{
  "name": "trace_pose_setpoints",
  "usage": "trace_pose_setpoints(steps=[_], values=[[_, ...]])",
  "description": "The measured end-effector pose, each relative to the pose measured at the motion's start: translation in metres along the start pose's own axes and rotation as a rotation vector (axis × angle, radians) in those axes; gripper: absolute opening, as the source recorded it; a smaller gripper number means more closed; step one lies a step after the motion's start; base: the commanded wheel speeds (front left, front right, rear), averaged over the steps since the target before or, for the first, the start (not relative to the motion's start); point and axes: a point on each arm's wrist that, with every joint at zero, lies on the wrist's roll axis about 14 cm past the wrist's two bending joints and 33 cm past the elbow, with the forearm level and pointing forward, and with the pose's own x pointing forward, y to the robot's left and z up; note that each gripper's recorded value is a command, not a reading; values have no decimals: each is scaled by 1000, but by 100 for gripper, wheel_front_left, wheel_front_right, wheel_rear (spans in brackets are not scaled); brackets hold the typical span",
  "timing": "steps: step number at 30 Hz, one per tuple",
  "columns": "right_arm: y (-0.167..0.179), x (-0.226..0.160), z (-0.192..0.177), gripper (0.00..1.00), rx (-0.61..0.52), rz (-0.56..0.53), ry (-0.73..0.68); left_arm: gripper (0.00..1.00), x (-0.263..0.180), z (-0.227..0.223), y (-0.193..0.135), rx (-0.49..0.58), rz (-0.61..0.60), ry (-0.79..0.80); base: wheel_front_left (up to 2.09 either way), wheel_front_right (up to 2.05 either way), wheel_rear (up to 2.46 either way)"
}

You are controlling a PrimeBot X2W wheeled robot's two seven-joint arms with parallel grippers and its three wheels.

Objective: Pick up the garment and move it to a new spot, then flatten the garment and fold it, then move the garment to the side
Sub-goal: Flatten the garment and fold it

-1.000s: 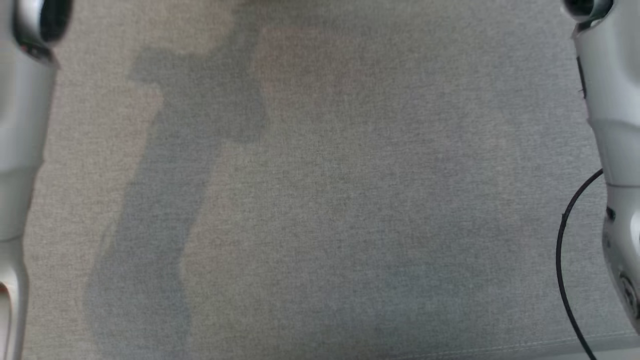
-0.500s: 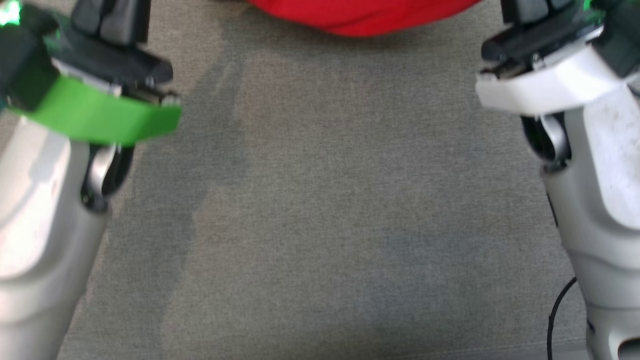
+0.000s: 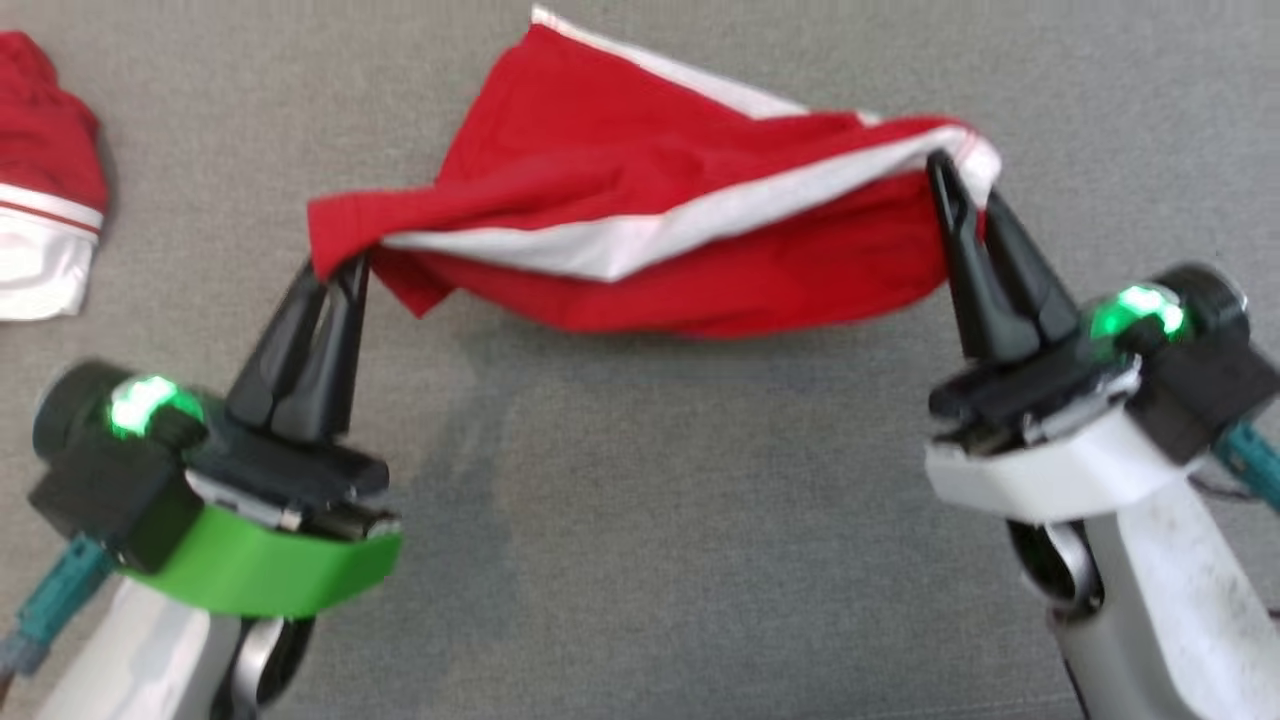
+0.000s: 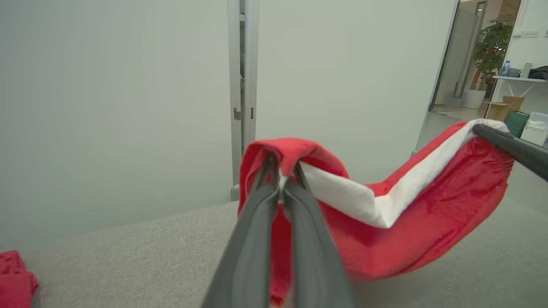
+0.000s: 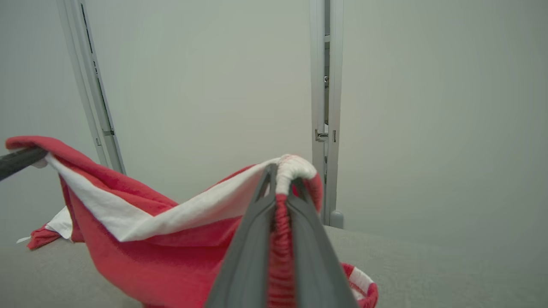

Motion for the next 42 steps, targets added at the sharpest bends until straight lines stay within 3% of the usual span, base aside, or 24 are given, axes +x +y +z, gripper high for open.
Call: trace_pose_setpoints(steps=[14,19,31,42], values=[[21,-95,14,0,68,-97,100,0,-66,25,-44,-73,13,82,0,0,0],[16,-110,-13,0,111,-145,188,0,-67,3,-38,-104,20,168,0,0,0],[-25,-113,-83,0,187,-293,351,0,-3,-73,-14,-183,-11,331,0,0,0],[-50,-107,-109,0,210,-357,387,0,53,-142,-6,-198,-30,485,0,0,0]])
